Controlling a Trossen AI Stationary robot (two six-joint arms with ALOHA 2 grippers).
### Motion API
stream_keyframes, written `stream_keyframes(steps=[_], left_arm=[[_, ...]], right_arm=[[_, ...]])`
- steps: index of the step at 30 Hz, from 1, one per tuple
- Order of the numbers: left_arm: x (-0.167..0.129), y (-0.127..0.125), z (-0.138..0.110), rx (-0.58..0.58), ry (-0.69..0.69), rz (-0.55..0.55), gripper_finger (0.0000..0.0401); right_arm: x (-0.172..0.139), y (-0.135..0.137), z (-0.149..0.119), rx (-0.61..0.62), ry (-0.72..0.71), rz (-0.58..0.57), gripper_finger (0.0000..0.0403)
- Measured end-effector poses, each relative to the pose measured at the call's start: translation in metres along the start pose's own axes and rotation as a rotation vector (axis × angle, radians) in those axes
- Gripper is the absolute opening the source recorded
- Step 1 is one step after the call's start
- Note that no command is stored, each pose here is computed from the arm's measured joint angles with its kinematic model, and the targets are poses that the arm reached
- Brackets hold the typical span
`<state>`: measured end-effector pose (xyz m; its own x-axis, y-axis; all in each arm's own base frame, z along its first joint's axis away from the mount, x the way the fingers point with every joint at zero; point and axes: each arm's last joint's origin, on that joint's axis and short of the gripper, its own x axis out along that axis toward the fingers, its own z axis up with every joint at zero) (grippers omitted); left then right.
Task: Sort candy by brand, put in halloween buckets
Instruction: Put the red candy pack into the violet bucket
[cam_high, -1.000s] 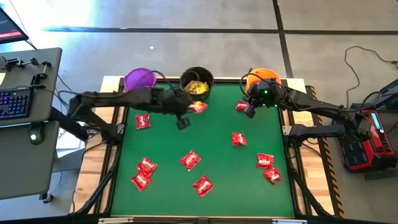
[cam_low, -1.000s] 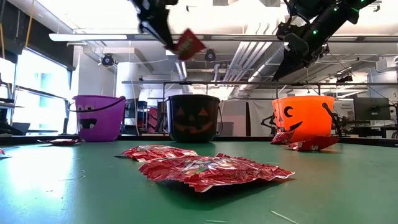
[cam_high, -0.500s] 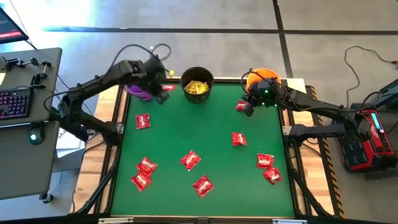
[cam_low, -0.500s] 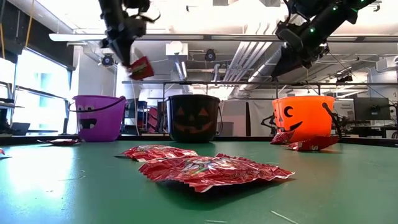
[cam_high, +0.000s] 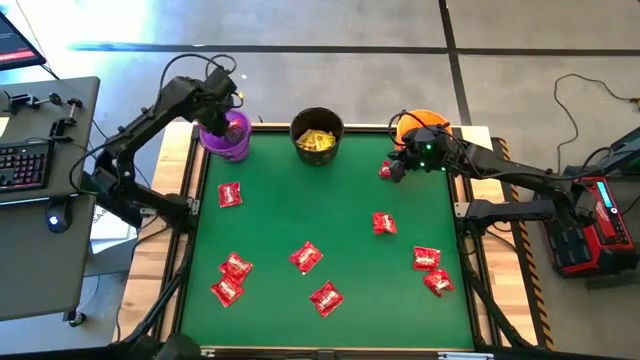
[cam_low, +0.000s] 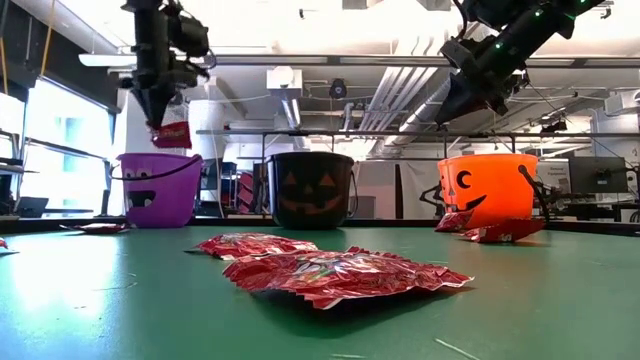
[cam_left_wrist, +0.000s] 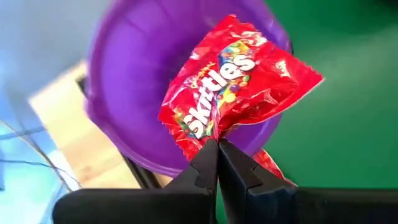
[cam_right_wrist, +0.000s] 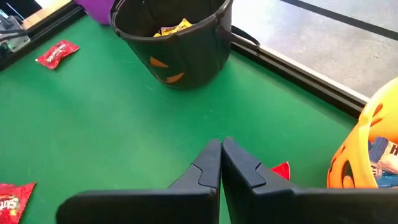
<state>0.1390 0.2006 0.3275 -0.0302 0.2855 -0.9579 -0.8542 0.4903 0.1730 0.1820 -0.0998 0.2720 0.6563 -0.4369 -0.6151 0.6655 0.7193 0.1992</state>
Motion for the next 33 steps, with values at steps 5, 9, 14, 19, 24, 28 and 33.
stream_keyframes(steps=[5,9,14,19,24,28,33], left_arm=[[0.022,0.005,-0.007,-0.017,0.078,-0.067,0.0000],[0.045,0.001,-0.013,-0.037,0.106,-0.063,0.0000],[0.068,-0.004,-0.019,-0.053,0.118,-0.040,0.0000],[0.070,-0.005,-0.015,-0.081,0.071,-0.020,0.0004],[0.070,-0.004,-0.013,-0.020,0.042,-0.012,0.0036],[0.070,-0.004,-0.013,0.011,0.043,-0.010,0.0077],[0.055,-0.010,-0.019,0.100,-0.015,-0.019,0.0119]], right_arm=[[0.000,0.000,0.000,-0.034,-0.005,-0.013,0.0000],[0.000,-0.001,0.000,-0.093,-0.009,-0.029,0.0000],[0.000,-0.001,0.001,-0.135,-0.011,-0.028,0.0000],[0.000,-0.001,0.001,-0.160,-0.010,-0.028,0.0000],[0.000,-0.001,0.001,-0.161,-0.010,-0.029,0.0000],[0.000,-0.001,0.001,-0.157,-0.012,-0.028,0.0000],[0.000,-0.001,0.001,-0.156,-0.014,-0.027,0.0000]])
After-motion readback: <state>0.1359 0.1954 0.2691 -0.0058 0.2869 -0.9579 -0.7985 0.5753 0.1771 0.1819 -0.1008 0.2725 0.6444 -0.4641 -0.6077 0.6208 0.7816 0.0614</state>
